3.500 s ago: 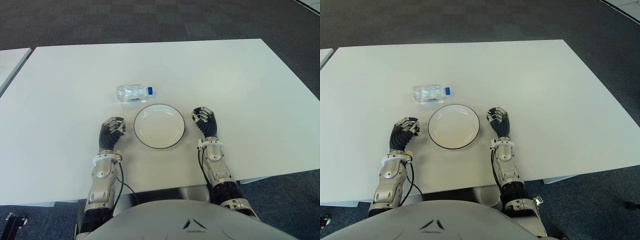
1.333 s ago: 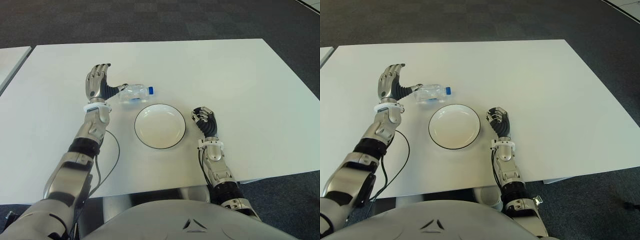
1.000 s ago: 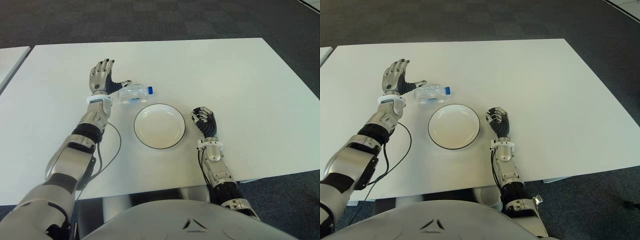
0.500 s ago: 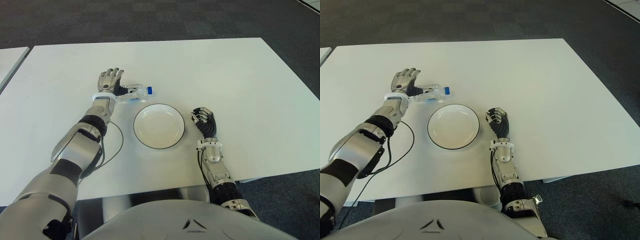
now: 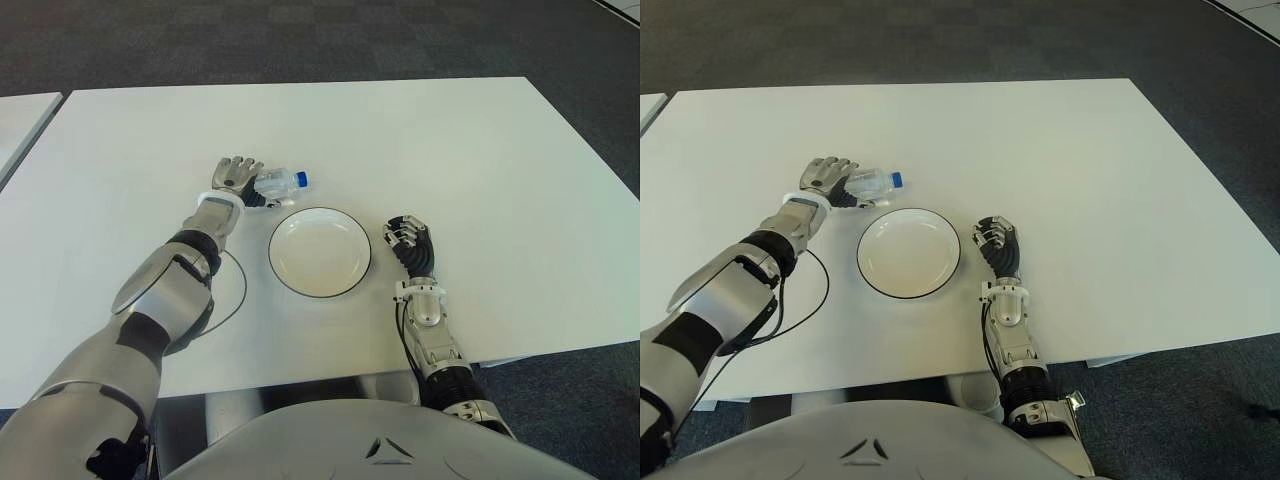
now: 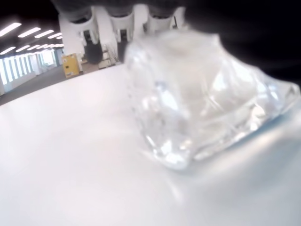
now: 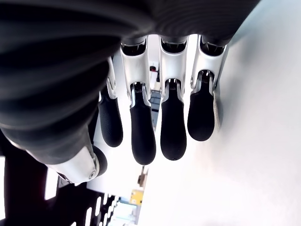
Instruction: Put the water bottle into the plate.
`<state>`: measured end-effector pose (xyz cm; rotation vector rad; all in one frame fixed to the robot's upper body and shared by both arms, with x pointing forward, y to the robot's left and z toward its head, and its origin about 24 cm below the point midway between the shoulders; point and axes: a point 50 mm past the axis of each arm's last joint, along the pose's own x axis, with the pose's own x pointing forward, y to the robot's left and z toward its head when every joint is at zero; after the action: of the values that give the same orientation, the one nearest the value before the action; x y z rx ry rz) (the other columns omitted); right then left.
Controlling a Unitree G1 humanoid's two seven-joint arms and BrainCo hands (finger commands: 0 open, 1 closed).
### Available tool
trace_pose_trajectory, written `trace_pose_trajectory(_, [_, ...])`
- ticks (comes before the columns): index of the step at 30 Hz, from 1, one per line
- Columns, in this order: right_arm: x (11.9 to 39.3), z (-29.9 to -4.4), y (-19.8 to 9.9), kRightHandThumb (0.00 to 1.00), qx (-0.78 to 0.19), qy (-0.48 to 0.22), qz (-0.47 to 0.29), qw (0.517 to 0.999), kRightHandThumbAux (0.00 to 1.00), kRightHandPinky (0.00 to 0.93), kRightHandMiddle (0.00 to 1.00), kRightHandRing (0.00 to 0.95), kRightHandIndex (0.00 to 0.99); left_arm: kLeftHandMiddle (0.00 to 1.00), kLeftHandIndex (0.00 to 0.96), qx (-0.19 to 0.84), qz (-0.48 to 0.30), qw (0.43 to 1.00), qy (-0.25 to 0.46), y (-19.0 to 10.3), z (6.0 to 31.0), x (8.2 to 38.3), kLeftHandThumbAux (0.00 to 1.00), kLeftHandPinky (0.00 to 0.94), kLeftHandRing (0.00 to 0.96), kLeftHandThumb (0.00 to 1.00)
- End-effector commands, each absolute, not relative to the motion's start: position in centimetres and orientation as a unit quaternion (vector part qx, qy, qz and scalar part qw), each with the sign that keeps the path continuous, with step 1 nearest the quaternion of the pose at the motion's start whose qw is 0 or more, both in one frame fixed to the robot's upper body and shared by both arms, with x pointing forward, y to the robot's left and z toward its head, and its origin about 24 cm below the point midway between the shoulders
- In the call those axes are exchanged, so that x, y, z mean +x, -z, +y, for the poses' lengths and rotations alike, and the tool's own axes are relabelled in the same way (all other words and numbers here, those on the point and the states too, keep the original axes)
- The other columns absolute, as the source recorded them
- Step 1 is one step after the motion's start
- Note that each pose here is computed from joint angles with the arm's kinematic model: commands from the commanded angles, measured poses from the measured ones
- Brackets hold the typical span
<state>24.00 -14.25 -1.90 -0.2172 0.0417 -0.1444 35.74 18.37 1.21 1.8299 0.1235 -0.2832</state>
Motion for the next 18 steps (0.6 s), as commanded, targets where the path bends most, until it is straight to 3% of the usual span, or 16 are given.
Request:
trace_pose_trajectory(1, [23.2,-14.3,3.0,0.701,-0.108,0.077,0.049,0.990,0.731,0.580,0.567,0.581,0.425,0.000,0.000,0.809,0.074,0.562,0.156,-0.1,18.6,35.1,0.280,0.000,0.000,0.632])
trace_pose_trajectory(18, [23.2,-14.3,3.0,0.703,-0.100,0.079,0.054,0.990,0.730,0.580,0.571,0.582,0.426,0.000,0.000,0.867,0.052,0.451,0.206,1.4,19.5,33.8,0.360,0.000,0.000,0.597])
